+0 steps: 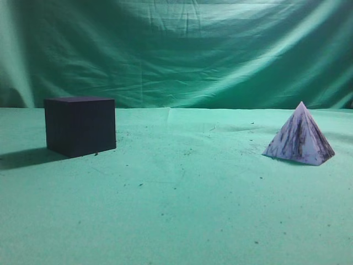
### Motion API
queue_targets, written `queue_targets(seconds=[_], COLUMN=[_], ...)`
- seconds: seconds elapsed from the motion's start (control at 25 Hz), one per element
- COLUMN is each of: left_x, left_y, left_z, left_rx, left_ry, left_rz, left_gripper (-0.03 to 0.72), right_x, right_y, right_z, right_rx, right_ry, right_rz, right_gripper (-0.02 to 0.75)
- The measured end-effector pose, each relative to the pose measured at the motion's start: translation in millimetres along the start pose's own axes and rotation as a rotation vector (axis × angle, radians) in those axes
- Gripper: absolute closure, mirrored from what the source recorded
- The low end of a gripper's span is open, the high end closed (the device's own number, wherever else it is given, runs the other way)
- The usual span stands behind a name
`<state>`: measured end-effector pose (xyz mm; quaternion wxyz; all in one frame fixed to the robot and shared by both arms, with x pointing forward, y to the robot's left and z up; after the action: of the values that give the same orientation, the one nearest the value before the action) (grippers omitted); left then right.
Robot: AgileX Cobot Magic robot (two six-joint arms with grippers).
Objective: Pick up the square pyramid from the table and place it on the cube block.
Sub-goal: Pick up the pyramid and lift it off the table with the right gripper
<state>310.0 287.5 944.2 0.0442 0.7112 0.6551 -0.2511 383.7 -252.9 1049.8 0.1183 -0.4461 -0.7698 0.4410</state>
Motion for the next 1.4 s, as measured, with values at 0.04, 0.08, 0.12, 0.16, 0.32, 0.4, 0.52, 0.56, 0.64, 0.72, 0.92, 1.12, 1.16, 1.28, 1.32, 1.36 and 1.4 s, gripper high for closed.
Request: queue_targets(seconds=[0.04, 0.08, 0.12, 0.16, 0.32, 0.4, 0.52, 0.56, 0.64, 0.72, 0.92, 1.12, 1.16, 1.28, 1.32, 1.36, 1.4], left_x=[0.0, 0.0, 0.0, 0.0, 0.0, 0.0, 0.0, 0.0, 0.0, 0.0, 0.0, 0.0, 0.0, 0.0, 0.0, 0.0, 0.0], left_y=[0.0, 0.0, 0.0, 0.0, 0.0, 0.0, 0.0, 0.0, 0.0, 0.0, 0.0, 0.0, 0.0, 0.0, 0.0, 0.0, 0.0], left_z=[0.0, 0.0, 0.0, 0.0, 0.0, 0.0, 0.0, 0.0, 0.0, 0.0, 0.0, 0.0, 0.0, 0.0, 0.0, 0.0, 0.0], left_rx=[0.0, 0.0, 0.0, 0.0, 0.0, 0.0, 0.0, 0.0, 0.0, 0.0, 0.0, 0.0, 0.0, 0.0, 0.0, 0.0, 0.0], left_ry=[0.0, 0.0, 0.0, 0.0, 0.0, 0.0, 0.0, 0.0, 0.0, 0.0, 0.0, 0.0, 0.0, 0.0, 0.0, 0.0, 0.0], left_rz=[0.0, 0.0, 0.0, 0.0, 0.0, 0.0, 0.0, 0.0, 0.0, 0.0, 0.0, 0.0, 0.0, 0.0, 0.0, 0.0, 0.0], left_gripper=[0.688, 0.688, 0.688, 0.688, 0.688, 0.688, 0.688, 0.688, 0.688, 0.688, 0.688, 0.688, 0.688, 0.688, 0.688, 0.688, 0.688], right_x=[4.3, 7.9, 12.5, 17.2, 31.3, 34.0, 35.6, 35.5, 35.4, 35.8, 32.4, 32.9, 33.6, 35.1, 35.0, 35.6, 35.6], right_y=[7.9, 15.4, 21.1, 28.6, 56.3, 69.4, 91.6, 97.8, 112.6, 126.3, 161.2, 191.7, 197.4, 210.2, 211.8, 213.3, 213.6], right_z=[-4.3, -8.6, -13.2, -17.3, -33.3, -40.6, -48.5, -51.1, -57.1, -61.9, -65.0, -65.9, -65.7, -64.8, -65.9, -65.2, -66.0], right_rx=[0.028, 0.054, 0.071, 0.094, 0.163, 0.191, 0.254, 0.271, 0.306, 0.336, 0.427, 0.456, 0.457, 0.465, 0.465, 0.471, 0.471], right_ry=[-0.037, -0.066, -0.099, -0.126, -0.199, -0.212, -0.207, -0.196, -0.19, -0.182, -0.206, -0.206, -0.205, -0.206, -0.206, -0.203, -0.2], right_rz=[-0.035, -0.066, -0.094, -0.122, -0.196, -0.213, -0.235, -0.237, -0.245, -0.252, -0.227, -0.213, -0.214, -0.216, -0.216, -0.219, -0.22], right_gripper=[0.692, 0.692, 0.692, 0.631, 0.373, 0.211, 0.082, 0.092, 0.092, 0.092, 0.067, 0.067, 0.067, 0.067, 0.067, 0.128, 0.158])
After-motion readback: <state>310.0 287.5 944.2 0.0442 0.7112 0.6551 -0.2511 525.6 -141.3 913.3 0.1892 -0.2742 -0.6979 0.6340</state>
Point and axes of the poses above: a point on each arm's last joint axis where the gripper is mounted, y pointing out along that axis toward the gripper, x along the wrist's bending axis when the last joint is at zero, z = x × y, the point moved 2 cm from there along y, pointing out along that axis toward the gripper, and after that the axes turned 13 degrees about -y, right-handed, at the moved point
